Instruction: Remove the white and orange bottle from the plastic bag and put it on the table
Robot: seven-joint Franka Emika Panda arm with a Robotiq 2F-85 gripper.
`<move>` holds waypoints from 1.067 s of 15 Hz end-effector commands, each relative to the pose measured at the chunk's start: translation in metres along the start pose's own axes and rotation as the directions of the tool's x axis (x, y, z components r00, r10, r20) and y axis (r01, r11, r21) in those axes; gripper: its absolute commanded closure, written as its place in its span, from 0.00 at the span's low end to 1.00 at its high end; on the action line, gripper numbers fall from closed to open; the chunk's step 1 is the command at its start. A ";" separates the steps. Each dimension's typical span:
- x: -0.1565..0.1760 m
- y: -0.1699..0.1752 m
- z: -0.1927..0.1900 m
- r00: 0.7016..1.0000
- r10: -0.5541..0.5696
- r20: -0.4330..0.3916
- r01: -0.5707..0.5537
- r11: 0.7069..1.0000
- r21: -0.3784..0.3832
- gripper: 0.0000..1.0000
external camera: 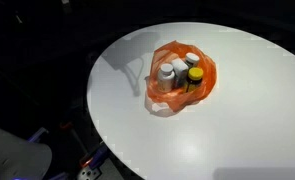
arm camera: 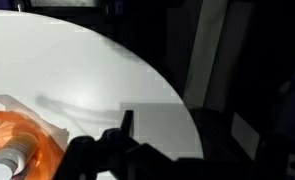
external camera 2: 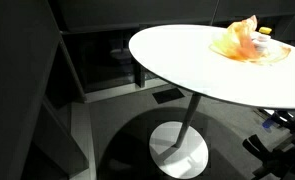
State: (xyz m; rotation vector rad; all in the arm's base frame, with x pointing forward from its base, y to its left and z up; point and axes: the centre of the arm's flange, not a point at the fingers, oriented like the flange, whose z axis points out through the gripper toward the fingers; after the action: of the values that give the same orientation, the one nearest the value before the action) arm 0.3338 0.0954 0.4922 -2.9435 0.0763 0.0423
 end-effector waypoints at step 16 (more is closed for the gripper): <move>0.052 0.044 -0.068 0.988 0.078 -0.135 -0.100 0.981 -0.167 0.00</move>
State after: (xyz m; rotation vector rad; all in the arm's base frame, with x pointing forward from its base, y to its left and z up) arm 0.3641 0.0527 0.5348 -3.0661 0.1749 -0.1199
